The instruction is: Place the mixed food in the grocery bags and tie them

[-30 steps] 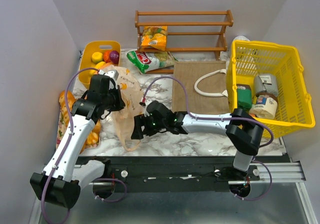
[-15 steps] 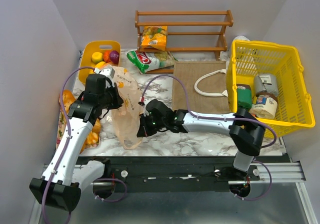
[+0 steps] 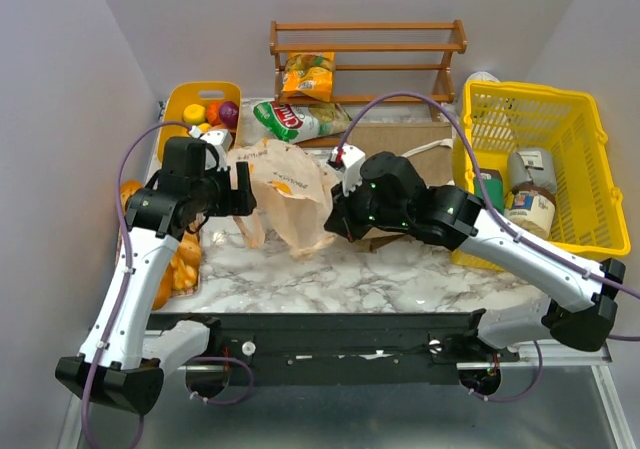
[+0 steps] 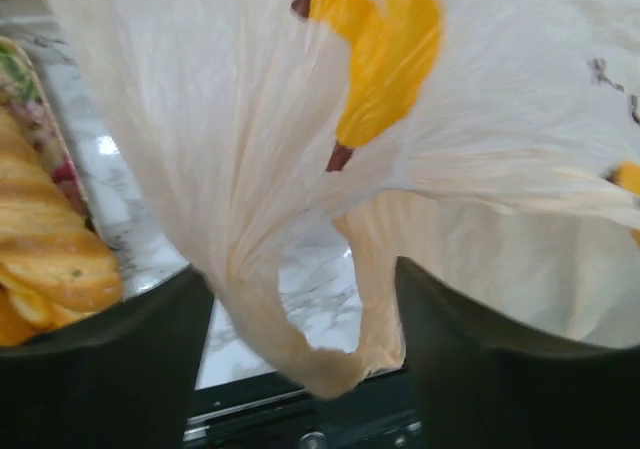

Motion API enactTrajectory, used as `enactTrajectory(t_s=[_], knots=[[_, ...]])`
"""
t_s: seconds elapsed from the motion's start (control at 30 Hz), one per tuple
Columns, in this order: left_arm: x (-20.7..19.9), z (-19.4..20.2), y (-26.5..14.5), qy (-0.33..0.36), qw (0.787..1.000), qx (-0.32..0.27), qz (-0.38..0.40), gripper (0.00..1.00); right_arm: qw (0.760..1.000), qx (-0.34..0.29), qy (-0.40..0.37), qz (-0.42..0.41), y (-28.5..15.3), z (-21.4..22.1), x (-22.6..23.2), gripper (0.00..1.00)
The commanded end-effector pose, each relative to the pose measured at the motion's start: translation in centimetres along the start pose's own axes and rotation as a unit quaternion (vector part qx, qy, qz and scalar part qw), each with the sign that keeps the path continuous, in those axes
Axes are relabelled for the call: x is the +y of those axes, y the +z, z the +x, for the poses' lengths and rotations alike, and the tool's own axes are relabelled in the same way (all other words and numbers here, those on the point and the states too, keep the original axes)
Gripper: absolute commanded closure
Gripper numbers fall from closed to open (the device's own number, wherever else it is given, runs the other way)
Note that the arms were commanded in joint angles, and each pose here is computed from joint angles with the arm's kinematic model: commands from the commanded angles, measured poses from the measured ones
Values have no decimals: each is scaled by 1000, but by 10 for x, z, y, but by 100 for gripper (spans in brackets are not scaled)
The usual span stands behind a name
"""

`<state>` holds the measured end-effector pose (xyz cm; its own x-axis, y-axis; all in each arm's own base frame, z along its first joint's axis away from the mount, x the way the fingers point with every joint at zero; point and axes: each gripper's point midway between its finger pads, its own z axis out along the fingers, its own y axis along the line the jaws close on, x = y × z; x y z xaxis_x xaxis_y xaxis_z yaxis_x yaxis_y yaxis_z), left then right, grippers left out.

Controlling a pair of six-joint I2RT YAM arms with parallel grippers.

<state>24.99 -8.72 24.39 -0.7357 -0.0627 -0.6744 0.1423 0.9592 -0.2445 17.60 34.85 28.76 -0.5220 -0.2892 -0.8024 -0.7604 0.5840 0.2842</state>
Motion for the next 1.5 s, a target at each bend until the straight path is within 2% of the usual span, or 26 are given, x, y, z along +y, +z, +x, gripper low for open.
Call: enactTrajectory(t_s=[0.0,0.2,0.23,0.33,0.4,0.47,0.67,0.83,0.87,0.93,0.97,1.03,1.07,1.13,1.17,1.47], knots=[[-20,-25,-42,50,997,-41,45,1,997,66,-18,38,-24,26,-34,99],[-37,-82,-92,77,983,-154,60,1,999,47,7,-6,-35,11,-37,99],[-34,-90,-93,76,982,-164,48,1,999,42,6,-18,-36,8,-32,99],[2,-115,-76,64,979,-184,-56,1,999,27,3,-47,-41,-4,-20,99],[37,-126,-50,47,973,-174,-143,1,998,24,6,-50,-40,-7,-18,99],[61,-136,-23,31,970,-165,-174,1,998,20,9,-53,-40,-9,-17,99],[123,-163,41,-5,966,-155,-205,2,998,8,17,-66,-42,-10,-12,99],[141,-195,82,10,970,-153,-187,6,996,9,24,-81,-38,-7,-8,99],[149,-193,105,10,973,-134,-187,8,996,12,29,-83,-37,-5,-8,99],[159,-205,115,21,973,-126,-192,12,995,7,29,-91,-38,-6,-5,99],[172,-191,139,20,976,-87,-200,14,995,6,33,-93,-39,-6,-3,99],[182,-199,149,30,975,-78,-205,18,995,-1,35,-94,-41,-8,-3,99],[188,-187,168,26,978,-51,-203,18,995,-6,38,-95,-44,-10,-1,99],[196,-191,175,46,977,-37,-204,18,995,-12,42,-91,-45,-10,-3,99],[200,-179,188,46,979,-12,-200,18,995,-12,46,-90,-45,-10,-3,99],[216,-146,225,31,987,41,-151,17,995,-24,58,-78,-51,-8,-6,99]])
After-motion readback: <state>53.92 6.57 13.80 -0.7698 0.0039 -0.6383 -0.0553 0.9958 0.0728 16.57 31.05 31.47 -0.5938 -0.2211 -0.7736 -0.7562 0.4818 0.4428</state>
